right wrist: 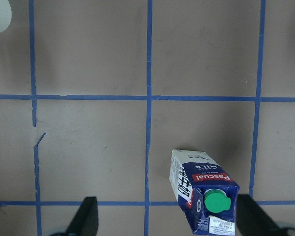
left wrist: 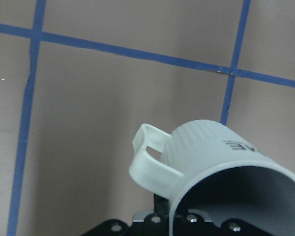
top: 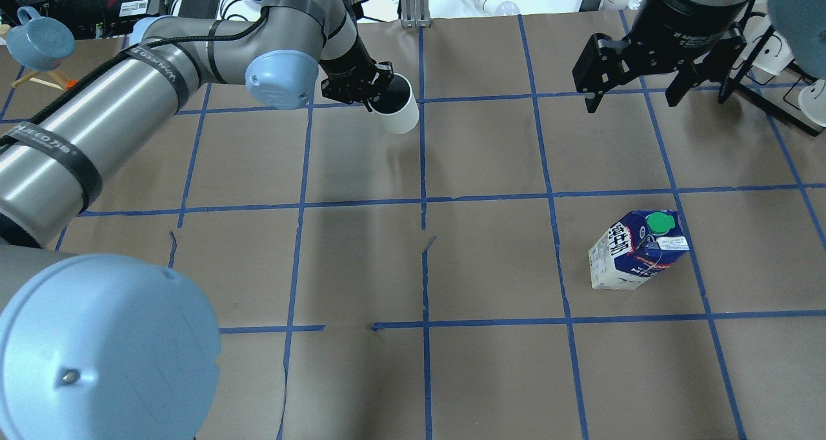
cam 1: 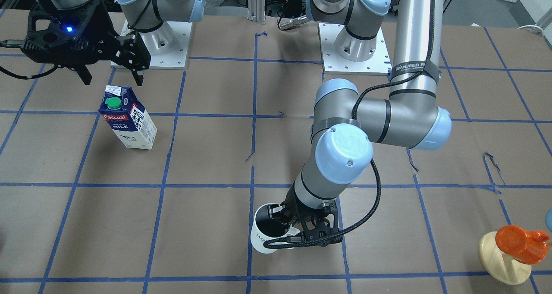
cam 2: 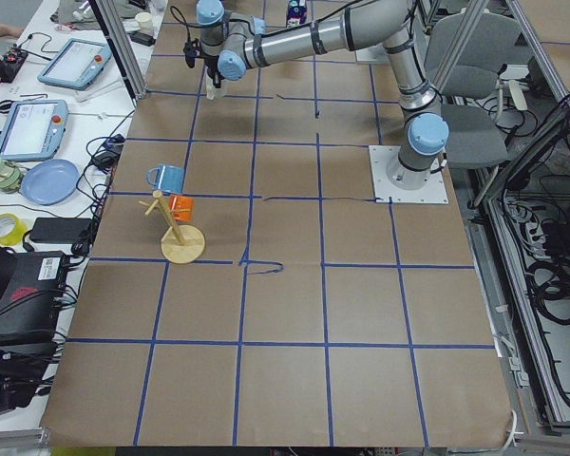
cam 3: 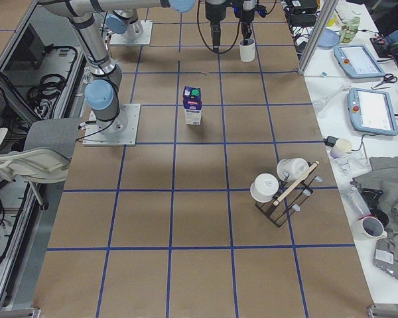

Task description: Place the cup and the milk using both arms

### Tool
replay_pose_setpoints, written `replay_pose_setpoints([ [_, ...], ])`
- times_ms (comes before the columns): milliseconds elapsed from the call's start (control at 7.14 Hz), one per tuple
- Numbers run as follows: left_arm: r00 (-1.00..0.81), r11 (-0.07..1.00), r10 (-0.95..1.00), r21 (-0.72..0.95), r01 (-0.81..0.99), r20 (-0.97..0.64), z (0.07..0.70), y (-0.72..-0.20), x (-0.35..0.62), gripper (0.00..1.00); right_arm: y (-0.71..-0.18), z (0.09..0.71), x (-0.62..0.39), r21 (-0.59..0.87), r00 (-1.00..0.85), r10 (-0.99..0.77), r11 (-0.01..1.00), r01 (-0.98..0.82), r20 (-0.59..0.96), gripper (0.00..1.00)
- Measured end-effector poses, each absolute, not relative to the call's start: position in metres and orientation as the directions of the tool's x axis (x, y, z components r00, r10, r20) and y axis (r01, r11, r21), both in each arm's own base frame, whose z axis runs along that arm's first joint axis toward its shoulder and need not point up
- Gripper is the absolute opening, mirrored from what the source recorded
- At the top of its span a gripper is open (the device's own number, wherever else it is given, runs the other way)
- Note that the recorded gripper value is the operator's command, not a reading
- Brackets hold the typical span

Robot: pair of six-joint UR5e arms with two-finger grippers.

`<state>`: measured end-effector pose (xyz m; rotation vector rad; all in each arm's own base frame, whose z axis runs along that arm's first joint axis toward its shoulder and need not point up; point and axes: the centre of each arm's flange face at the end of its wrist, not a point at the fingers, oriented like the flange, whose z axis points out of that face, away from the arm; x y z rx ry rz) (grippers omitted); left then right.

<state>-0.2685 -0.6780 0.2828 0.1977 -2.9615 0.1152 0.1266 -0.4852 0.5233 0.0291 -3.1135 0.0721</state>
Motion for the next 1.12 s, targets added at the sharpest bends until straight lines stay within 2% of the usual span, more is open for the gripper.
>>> replay_pose_setpoints([
  [700, -0.979, 0.987, -0.147, -0.05, -0.155, 0.144, 0.248, -0.691, -0.296, 0.01, -0.506, 0.48, 0.107, 0.037, -0.999, -0.034, 0.999, -0.032, 0.029, 1.0],
  [840, -0.979, 0.986, -0.15, -0.048, -0.158, 0.141, 0.245, -0.692, -0.297, 0.66, -0.507, 0.461, 0.09, 0.075, -0.998, -0.056, 0.996, -0.054, 0.03, 1.0],
  [980, -0.98, 0.986, -0.149, -0.055, -0.157, 0.132, 0.25, -0.691, -0.297, 0.91, -0.506, 0.444, 0.07, 0.112, -0.998, -0.056, 0.992, -0.052, 0.039, 1.0],
  [1120, -0.983, 0.986, -0.148, -0.056, -0.154, 0.107, 0.263, -0.687, -0.293, 1.0, -0.501, 0.424, 0.052, 0.154, -0.998, -0.036, 0.988, -0.029, 0.044, 1.0],
])
